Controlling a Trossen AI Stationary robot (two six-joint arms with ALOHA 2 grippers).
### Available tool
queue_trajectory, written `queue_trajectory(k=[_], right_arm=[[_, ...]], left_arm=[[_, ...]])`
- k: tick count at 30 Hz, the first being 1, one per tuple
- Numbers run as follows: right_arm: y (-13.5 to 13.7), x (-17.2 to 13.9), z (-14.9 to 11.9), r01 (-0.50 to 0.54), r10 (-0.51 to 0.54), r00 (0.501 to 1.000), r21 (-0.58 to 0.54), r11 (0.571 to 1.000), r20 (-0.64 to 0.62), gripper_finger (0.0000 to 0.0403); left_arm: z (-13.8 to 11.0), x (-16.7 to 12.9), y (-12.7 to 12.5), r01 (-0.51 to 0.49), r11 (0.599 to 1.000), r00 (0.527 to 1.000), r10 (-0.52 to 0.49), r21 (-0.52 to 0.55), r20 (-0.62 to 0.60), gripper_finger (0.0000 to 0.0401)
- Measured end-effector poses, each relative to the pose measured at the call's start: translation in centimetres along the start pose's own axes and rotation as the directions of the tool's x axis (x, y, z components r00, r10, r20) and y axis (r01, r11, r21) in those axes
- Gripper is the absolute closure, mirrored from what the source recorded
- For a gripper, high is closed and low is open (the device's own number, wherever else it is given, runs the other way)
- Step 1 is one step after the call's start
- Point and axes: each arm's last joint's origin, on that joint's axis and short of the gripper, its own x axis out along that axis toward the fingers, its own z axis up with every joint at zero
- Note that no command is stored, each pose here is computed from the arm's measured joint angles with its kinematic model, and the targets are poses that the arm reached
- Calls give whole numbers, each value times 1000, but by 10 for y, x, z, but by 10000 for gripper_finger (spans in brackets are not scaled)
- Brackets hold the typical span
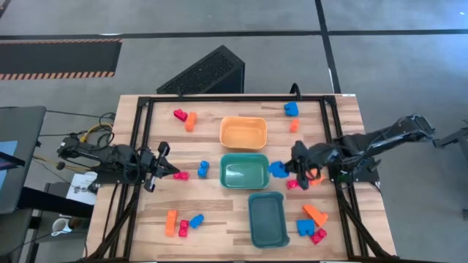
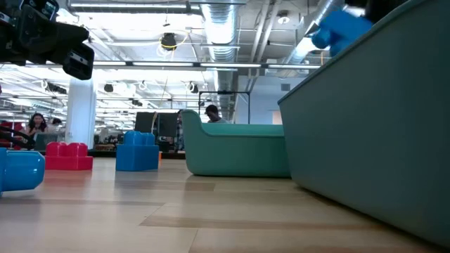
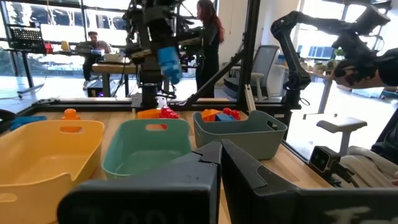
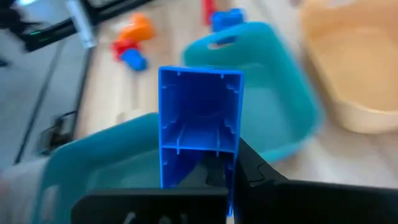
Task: Sort & place blocks by color
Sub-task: Put the blue game piece into the blue bin
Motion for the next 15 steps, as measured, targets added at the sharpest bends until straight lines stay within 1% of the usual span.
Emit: queue_trajectory(k=[5,9,15], right_arm=[[31,6,-13,-133,129,991,-100,986,-43,399],[54,12,-24,-227,220,973,-139,964,-68,399],[73,25,-40,-243,231,968,-125,962,-98,390]], left_arm=[[0,0,0,0,1000,1000,0,0,0,401],[0,0,0,0,1000,1000,0,0,0,401],[0,0,0,0,1000,1000,0,0,0,401]])
